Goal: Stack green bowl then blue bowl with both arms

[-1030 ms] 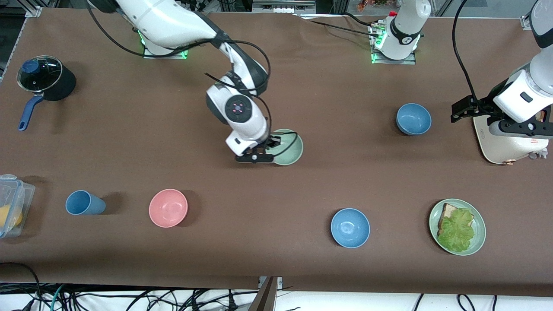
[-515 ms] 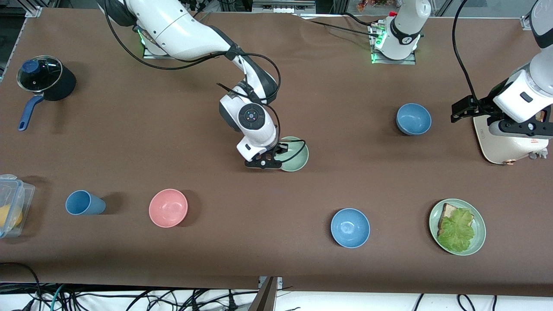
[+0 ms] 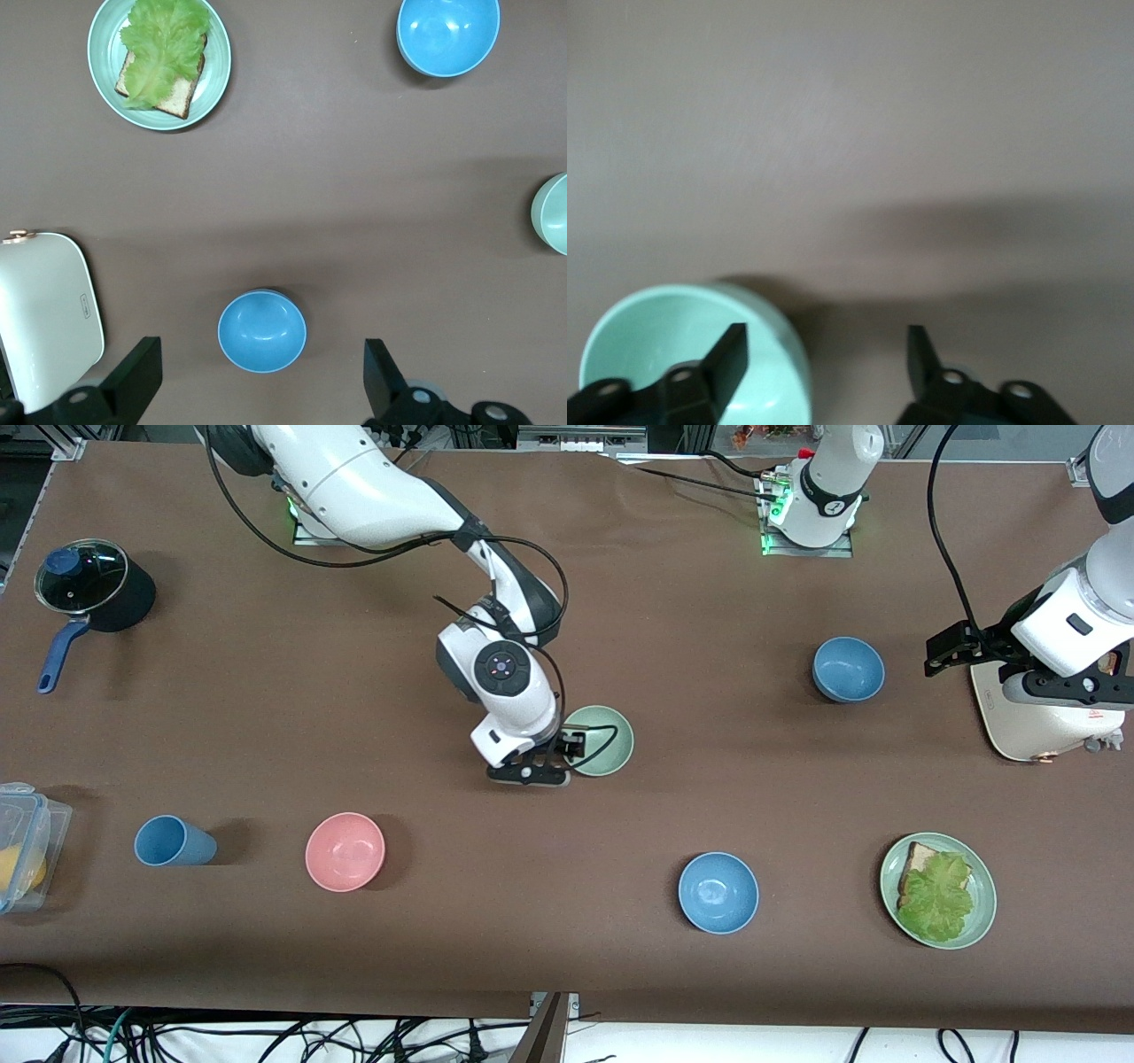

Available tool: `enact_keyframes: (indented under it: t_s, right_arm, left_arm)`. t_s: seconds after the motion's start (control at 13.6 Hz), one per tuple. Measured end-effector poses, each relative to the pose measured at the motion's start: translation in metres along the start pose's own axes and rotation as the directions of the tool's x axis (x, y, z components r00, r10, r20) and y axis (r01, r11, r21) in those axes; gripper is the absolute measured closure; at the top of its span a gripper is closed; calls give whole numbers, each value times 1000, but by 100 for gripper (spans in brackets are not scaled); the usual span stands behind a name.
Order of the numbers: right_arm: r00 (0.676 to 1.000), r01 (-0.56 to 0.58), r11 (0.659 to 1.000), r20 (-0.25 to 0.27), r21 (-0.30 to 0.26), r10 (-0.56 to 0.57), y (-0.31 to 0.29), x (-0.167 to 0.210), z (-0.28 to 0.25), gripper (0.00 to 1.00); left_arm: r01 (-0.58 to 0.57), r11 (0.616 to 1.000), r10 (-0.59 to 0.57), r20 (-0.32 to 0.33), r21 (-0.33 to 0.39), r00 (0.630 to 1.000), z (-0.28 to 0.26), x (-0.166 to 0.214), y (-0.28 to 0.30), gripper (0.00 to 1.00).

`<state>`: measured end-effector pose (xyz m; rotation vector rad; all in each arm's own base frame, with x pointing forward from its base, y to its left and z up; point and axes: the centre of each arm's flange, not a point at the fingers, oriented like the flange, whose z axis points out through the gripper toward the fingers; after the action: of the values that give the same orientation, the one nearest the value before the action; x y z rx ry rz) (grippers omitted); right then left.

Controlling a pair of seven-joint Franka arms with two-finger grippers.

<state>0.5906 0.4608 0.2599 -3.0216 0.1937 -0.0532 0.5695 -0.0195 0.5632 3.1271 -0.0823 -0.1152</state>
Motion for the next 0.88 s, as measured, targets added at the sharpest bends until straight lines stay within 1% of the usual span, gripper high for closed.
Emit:
enact_keyframes:
  t_s: [0.07, 0.15, 0.22, 0.29, 0.44, 0.52, 0.59, 0.81, 0.88]
  right_arm:
    - [1000, -23, 1000, -9, -9, 23, 14, 15, -20, 3]
    - [999, -44, 998, 0, -35, 45, 34, 31, -43, 0]
    - [999, -42, 997, 20, -67, 44, 60, 46, -66, 0]
    - [999, -24, 996, 33, -85, 27, 86, 62, -90, 0]
    - [1000, -5, 996, 29, -93, 7, 134, 85, -140, 0]
    - [1000, 10, 995, 27, -98, -7, 157, 89, -166, 0]
    - [999, 25, 995, 40, -99, -21, 180, 88, -191, 0]
    - [991, 69, 995, 123, -79, -59, 261, 74, -268, 0]
    - [988, 86, 994, 134, -70, -76, 289, 71, -290, 0]
  left_arm:
    - [0, 1000, 0, 0, 0, 1000, 0, 0, 0, 0]
    - [0, 1000, 0, 0, 0, 1000, 0, 0, 0, 0]
    - [0, 1000, 0, 0, 0, 1000, 0, 0, 0, 0]
    - [0, 1000, 0, 0, 0, 1000, 0, 0, 0, 0]
    - [0, 1000, 0, 1, 0, 1000, 0, 0, 0, 0]
    - [0, 1000, 0, 1, 0, 1000, 0, 0, 0, 0]
    - [1, 1000, -1, 1, 0, 1000, 1, 0, 0, 0]
    - [1, 1000, -1, 2, 0, 1000, 1, 1, -1, 0]
    - [1, 1000, -1, 2, 0, 1000, 1, 1, -1, 0]
